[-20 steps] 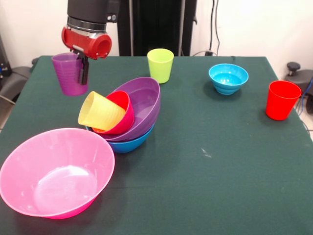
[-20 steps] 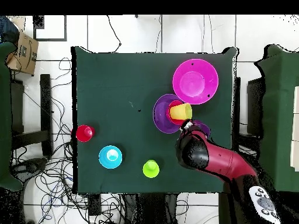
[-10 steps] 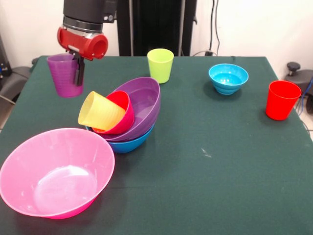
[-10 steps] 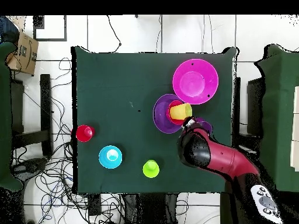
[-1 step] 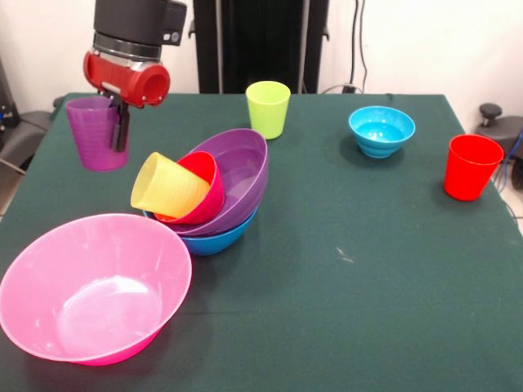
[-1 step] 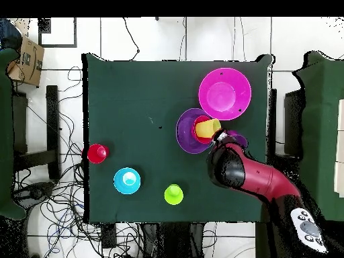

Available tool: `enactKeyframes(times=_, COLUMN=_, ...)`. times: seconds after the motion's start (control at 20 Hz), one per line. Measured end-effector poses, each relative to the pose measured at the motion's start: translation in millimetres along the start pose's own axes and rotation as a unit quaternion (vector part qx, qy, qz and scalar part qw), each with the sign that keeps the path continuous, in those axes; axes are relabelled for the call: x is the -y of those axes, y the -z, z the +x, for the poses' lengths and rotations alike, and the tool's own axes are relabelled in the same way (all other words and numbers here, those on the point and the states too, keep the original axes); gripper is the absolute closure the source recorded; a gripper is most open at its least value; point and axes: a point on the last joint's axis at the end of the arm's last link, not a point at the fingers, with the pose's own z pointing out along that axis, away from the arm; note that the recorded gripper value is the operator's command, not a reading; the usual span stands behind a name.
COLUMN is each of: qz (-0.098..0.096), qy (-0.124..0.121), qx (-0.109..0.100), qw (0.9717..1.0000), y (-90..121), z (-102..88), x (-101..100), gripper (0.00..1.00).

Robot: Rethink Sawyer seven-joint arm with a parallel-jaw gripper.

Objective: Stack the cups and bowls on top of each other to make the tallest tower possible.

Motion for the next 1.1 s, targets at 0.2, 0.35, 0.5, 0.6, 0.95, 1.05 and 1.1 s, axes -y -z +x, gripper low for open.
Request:
enactKeyframes(times=0.2, qz=-0.002, qy=0.0, qx=0.003, qw=1.0, y=-9, z=-0.2, x=-1, gripper=1.0)
enactKeyframes(times=0.35, qz=-0.003, qy=0.0, qx=0.002, qw=1.0, y=-13, z=1.6, x=-1, gripper=1.0)
enactKeyframes(times=0.5, qz=-0.004, qy=0.002, qx=-0.001, qw=1.0, y=-19, z=6.4, x=-2, gripper=1.0)
enactKeyframes(times=0.6, qz=-0.005, qy=0.005, qx=-0.004, qw=1.0, y=-23, z=11.8, x=-6, gripper=1.0)
enactKeyframes(times=0.95, qz=-0.01, qy=0.019, qx=-0.005, qw=0.9998, y=-20, z=18.9, x=-22, gripper=1.0)
enactKeyframes(times=1.05, qz=-0.012, qy=0.023, qx=-0.003, qw=0.9996, y=-18, z=19.7, x=-27, gripper=1.0)
enactKeyframes(times=1.1, qz=-0.013, qy=0.025, qx=-0.002, qw=0.9996, y=-17, z=20.0, x=-30, gripper=1.0)
